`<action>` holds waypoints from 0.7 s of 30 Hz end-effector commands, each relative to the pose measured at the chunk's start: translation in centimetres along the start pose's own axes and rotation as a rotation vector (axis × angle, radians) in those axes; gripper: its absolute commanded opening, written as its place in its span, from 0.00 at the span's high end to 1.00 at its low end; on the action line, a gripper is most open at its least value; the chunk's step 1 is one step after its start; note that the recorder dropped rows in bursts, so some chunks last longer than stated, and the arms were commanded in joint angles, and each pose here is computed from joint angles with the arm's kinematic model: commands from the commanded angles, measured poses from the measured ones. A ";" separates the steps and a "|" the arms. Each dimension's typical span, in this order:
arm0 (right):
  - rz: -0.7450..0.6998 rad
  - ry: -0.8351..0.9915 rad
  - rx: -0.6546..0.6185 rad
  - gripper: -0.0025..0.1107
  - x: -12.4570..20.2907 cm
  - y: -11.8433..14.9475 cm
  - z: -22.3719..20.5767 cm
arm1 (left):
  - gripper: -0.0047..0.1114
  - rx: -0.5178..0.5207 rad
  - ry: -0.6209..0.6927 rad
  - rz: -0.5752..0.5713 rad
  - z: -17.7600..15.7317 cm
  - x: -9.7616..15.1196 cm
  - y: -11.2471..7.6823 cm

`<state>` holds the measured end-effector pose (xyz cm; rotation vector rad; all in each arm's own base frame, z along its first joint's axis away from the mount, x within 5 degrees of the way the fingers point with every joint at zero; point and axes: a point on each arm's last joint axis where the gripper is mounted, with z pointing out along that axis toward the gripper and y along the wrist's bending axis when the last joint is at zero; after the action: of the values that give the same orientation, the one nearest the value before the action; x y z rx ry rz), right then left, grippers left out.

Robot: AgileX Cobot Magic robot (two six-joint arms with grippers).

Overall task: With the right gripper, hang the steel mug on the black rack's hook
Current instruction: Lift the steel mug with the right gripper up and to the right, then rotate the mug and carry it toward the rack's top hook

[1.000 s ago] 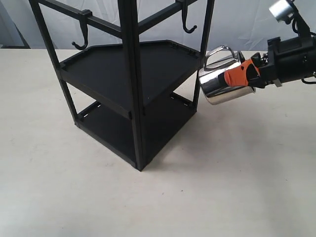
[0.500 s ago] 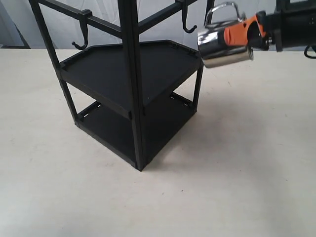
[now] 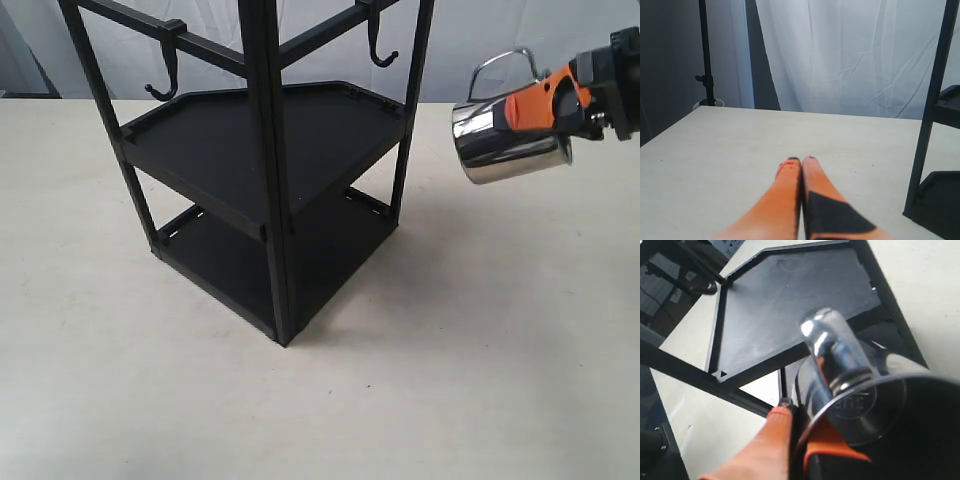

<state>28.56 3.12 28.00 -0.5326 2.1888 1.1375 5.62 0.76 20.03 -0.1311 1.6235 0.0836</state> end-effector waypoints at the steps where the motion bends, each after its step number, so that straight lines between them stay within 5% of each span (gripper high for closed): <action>1: -0.120 -0.096 -0.035 0.99 -0.3 1.3 -0.6 | 0.95 0.011 -0.016 -0.013 0.0 -0.1 -0.1; 3: -0.239 -0.133 -0.040 0.99 -0.8 3.7 -1.2 | 0.95 0.011 -0.016 -0.013 0.0 -0.1 -0.1; 7: -0.411 -0.143 0.456 0.99 0.2 6.1 -1.5 | 0.95 0.011 -0.016 -0.013 0.0 -0.1 -0.1; 10: -0.390 -0.292 0.661 0.99 1.1 6.8 -1.6 | 0.95 0.011 -0.016 -0.013 0.0 -0.1 -0.1; 21: -0.600 -0.497 0.893 0.99 5.0 8.9 3.8 | 0.95 0.011 -0.016 -0.013 0.0 -0.1 -0.1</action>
<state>21.29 9.61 28.37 -0.3931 1.7555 0.0173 5.62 0.76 20.04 -0.1311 1.6230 0.0837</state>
